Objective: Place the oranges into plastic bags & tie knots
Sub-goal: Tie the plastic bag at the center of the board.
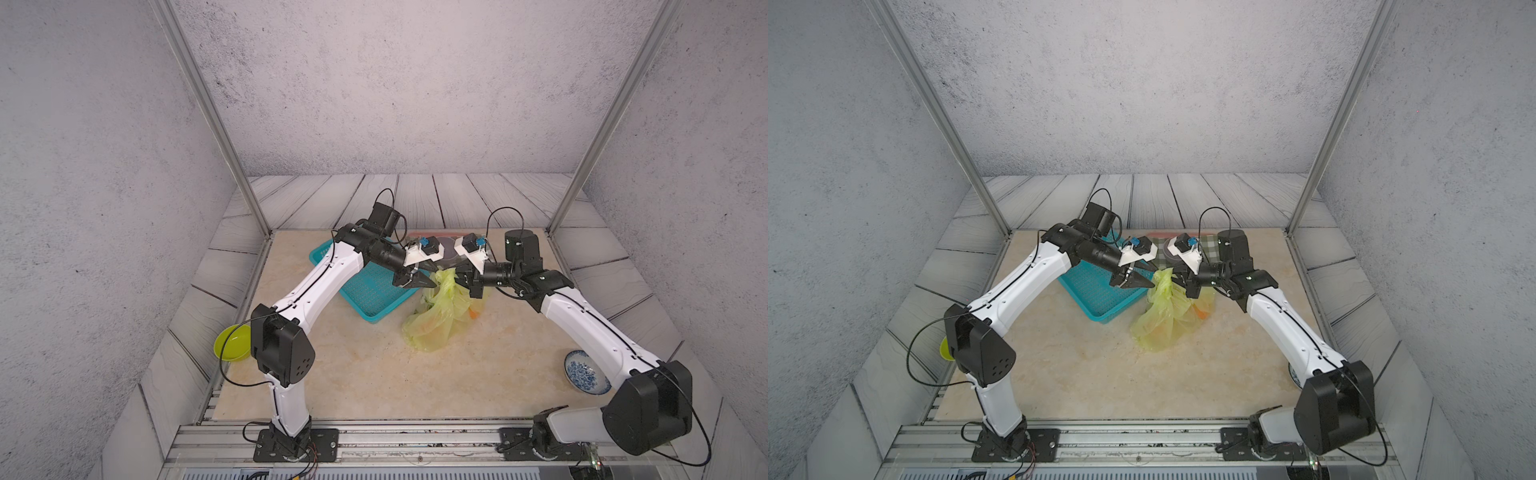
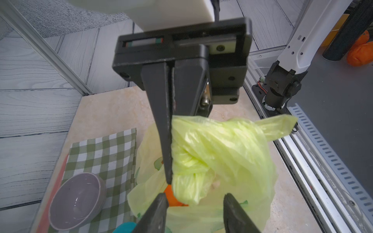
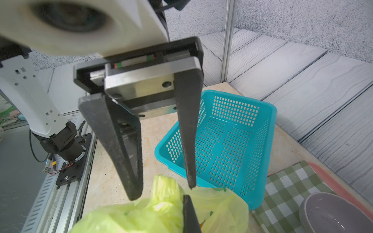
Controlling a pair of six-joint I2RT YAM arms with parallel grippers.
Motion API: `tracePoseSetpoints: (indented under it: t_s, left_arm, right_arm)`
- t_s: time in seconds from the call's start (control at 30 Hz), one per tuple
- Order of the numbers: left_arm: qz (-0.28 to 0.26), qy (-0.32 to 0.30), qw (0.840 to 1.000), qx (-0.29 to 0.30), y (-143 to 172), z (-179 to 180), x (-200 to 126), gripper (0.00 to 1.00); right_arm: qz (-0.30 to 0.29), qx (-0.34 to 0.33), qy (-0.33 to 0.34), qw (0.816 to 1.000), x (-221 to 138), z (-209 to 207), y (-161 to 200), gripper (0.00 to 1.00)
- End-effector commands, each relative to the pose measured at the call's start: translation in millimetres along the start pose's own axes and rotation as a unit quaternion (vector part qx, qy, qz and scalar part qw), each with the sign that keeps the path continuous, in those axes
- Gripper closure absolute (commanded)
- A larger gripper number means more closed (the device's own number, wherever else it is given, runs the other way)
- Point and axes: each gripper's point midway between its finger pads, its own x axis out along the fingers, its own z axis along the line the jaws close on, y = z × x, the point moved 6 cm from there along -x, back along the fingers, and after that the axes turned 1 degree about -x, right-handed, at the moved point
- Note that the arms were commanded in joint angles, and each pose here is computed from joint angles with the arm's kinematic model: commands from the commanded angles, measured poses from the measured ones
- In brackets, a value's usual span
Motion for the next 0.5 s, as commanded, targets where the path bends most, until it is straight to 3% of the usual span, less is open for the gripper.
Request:
tracePoseSetpoints:
  t_s: [0.0, 0.13, 0.47]
  left_arm:
    - [0.001, -0.008, 1.0, -0.003, -5.9, 3.7, -1.2, 0.56]
    - [-0.007, -0.006, 1.0, -0.011, -9.9, 4.3, -0.7, 0.6]
    - [-0.01, 0.001, 1.0, -0.021, -10.0, 1.8, 3.1, 0.89]
  right_arm:
    - [0.005, 0.002, -0.012, 1.0, 3.1, 1.0, 1.4, 1.0]
    - [0.009, 0.0, -0.011, 1.0, 3.9, 0.6, 2.4, 1.0]
    - [0.014, 0.004, -0.011, 1.0, 6.0, -0.7, 2.8, 1.0]
